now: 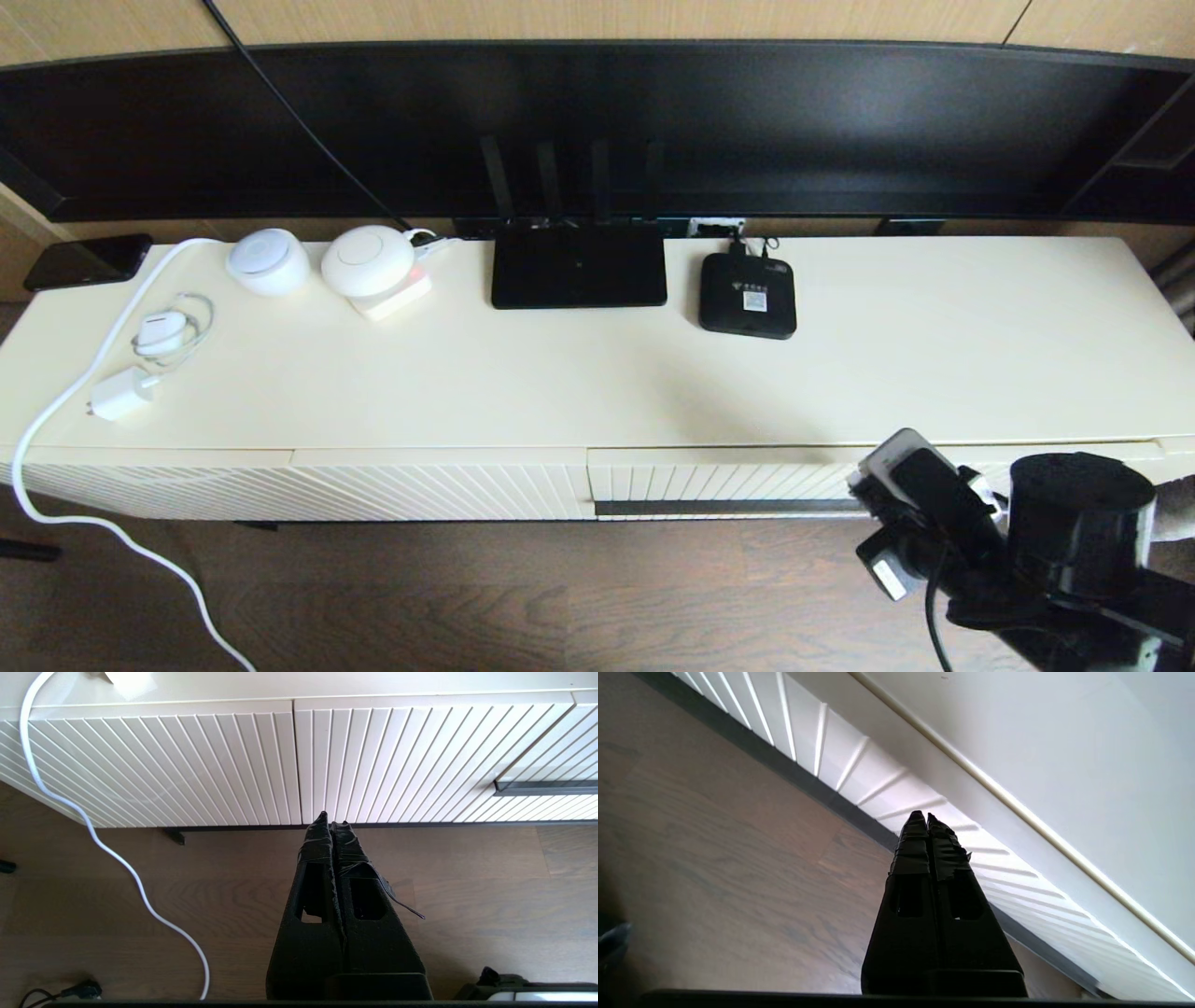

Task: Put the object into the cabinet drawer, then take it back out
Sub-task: Close the drawer, then open the drawer

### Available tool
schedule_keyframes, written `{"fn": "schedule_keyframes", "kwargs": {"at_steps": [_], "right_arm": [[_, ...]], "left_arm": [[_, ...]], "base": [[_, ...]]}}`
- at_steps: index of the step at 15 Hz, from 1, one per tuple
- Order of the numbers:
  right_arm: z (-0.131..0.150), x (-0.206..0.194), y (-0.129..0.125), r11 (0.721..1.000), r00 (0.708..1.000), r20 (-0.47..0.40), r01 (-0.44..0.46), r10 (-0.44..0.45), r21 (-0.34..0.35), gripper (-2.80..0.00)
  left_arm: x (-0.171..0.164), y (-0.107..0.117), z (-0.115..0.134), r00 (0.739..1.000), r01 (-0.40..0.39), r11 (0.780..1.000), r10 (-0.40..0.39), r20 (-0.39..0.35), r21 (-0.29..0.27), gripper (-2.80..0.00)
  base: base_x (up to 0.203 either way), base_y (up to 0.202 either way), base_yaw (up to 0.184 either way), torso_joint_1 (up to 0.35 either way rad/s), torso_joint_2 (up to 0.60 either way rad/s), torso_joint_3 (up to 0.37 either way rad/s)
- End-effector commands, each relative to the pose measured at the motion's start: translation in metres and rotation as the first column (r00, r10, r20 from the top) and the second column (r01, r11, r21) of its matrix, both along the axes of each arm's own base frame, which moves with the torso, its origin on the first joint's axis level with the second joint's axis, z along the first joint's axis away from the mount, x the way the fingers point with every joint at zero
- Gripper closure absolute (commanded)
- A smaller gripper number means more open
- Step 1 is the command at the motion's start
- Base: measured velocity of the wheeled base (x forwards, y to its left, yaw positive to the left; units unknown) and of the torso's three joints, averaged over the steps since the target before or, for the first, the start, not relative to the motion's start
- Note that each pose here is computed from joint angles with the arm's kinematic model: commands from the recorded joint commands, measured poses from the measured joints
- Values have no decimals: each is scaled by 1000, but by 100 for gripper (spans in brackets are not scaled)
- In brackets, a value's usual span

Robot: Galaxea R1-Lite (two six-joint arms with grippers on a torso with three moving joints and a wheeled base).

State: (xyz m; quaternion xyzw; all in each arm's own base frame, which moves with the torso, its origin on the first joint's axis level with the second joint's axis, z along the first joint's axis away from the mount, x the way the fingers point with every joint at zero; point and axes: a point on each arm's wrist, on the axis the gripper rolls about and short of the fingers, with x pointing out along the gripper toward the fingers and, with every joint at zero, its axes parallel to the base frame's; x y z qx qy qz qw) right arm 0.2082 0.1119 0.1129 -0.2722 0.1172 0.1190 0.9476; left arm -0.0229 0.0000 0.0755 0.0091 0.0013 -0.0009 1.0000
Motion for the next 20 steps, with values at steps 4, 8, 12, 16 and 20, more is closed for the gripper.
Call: {"fn": "schedule_keyframes", "kwargs": {"at_steps": [4,8,12,16,20], "right_arm": [[58,-9,-26,996,994,70,85,-87,34,0],[103,-38,-53,988,987,-45,153,-154,-28,0],[121,-96,-78,983,974,-145,161,-172,-87,0],[94,-126,-85,948,972,-231,-30,-46,-317,0],[54,-127,-79,774,917,-363,-348,165,-529,0]], "left_arm": [[0,0,0,1000,0,1000,0,-2,0,0],[0,0,0,1000,0,1000,0,-2,0,0],[0,0,0,1000,0,1000,0,-2,0,0],[0,0,0,1000,0,1000,0,-2,0,0],[0,0,0,1000,0,1000,0,-2,0,0]], "base": [[0,0,0,0,0,0],[0,0,0,0,0,0],[0,0,0,0,0,0],[0,0,0,0,0,0],[0,0,0,0,0,0]]}}
